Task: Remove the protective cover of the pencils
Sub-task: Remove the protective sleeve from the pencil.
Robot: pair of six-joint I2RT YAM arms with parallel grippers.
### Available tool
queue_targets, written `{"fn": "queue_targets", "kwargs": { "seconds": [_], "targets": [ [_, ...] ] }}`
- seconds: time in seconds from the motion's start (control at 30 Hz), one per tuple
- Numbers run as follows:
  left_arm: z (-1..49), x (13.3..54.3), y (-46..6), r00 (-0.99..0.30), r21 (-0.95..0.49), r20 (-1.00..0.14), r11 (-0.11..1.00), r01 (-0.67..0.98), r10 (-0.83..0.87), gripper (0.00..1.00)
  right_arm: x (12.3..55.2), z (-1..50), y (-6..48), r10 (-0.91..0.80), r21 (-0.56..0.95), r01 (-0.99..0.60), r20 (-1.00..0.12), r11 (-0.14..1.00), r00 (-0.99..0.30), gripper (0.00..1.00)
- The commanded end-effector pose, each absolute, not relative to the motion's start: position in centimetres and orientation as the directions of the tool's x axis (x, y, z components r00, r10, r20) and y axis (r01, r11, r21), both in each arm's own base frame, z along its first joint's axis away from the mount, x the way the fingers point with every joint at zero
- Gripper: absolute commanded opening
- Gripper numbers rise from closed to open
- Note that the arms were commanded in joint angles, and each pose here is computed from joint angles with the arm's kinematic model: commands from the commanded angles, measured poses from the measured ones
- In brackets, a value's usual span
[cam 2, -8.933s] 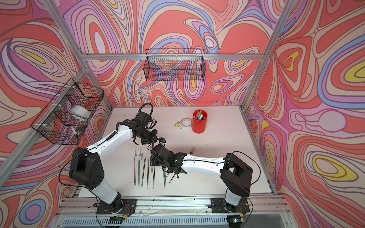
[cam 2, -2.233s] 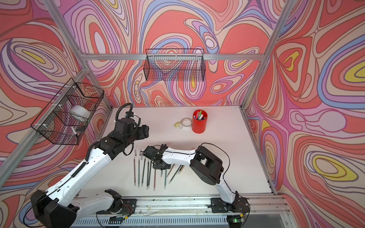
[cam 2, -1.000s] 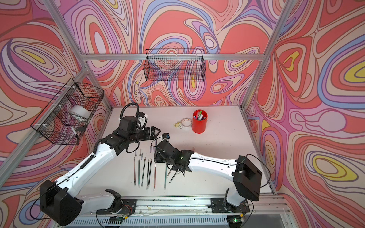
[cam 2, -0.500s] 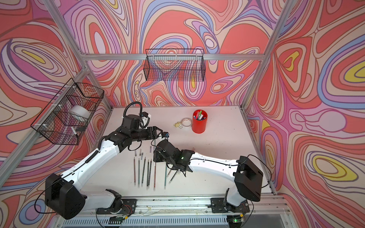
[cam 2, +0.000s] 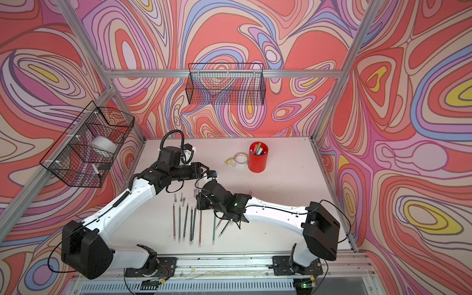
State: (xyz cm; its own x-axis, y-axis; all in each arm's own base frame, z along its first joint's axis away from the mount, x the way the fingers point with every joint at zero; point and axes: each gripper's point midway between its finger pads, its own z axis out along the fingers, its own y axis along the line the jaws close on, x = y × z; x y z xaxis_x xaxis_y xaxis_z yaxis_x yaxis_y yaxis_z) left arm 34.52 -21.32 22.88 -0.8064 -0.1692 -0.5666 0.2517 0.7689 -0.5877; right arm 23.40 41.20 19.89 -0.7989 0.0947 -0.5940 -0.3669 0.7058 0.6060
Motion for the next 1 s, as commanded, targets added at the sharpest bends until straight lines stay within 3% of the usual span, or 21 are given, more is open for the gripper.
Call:
{"fn": "queue_targets", "kwargs": {
  "seconds": [0.0,0.23,0.43,0.63,0.77,0.83,0.93,0.97],
  "targets": [
    [24.1,35.1,-21.7,-0.794,-0.604,-0.581,0.748,0.274,-0.178,0.38,23.5,20.6,42.0,0.100,0.614,-0.378,-0.600,0.693,-0.794,0.01],
    [23.8,35.4,-21.9,-0.809,-0.601,-0.565,0.753,0.270,-0.161,0.14,23.5,20.6,42.0,0.102,0.617,-0.374,-0.597,0.693,-0.796,0.01],
    [23.5,35.5,-21.9,-0.815,-0.599,-0.557,0.757,0.261,-0.160,0.05,23.6,21.0,42.0,0.109,0.619,-0.372,-0.599,0.692,-0.793,0.02],
    [23.6,35.5,-21.9,-0.817,-0.595,-0.555,0.762,0.256,-0.159,0.01,23.9,20.7,41.6,0.120,0.605,-0.341,-0.592,0.719,-0.797,0.29],
    [23.5,35.5,-21.9,-0.818,-0.597,-0.552,0.761,0.254,-0.159,0.01,24.2,20.1,41.7,0.115,0.589,-0.311,-0.574,0.746,-0.811,0.37],
    [23.3,35.6,-21.9,-0.821,-0.595,-0.548,0.763,0.251,-0.157,0.00,24.3,19.9,41.9,0.112,0.585,-0.305,-0.568,0.751,-0.815,0.30],
    [23.2,35.6,-21.8,-0.822,-0.591,-0.547,0.768,0.246,-0.158,0.00,24.3,20.0,41.9,0.118,0.588,-0.301,-0.568,0.751,-0.815,0.04],
    [23.0,35.6,-21.7,-0.824,-0.589,-0.545,0.771,0.242,-0.157,0.00,24.2,19.9,41.9,0.116,0.588,-0.300,-0.565,0.751,-0.817,0.00]
  ]
}}
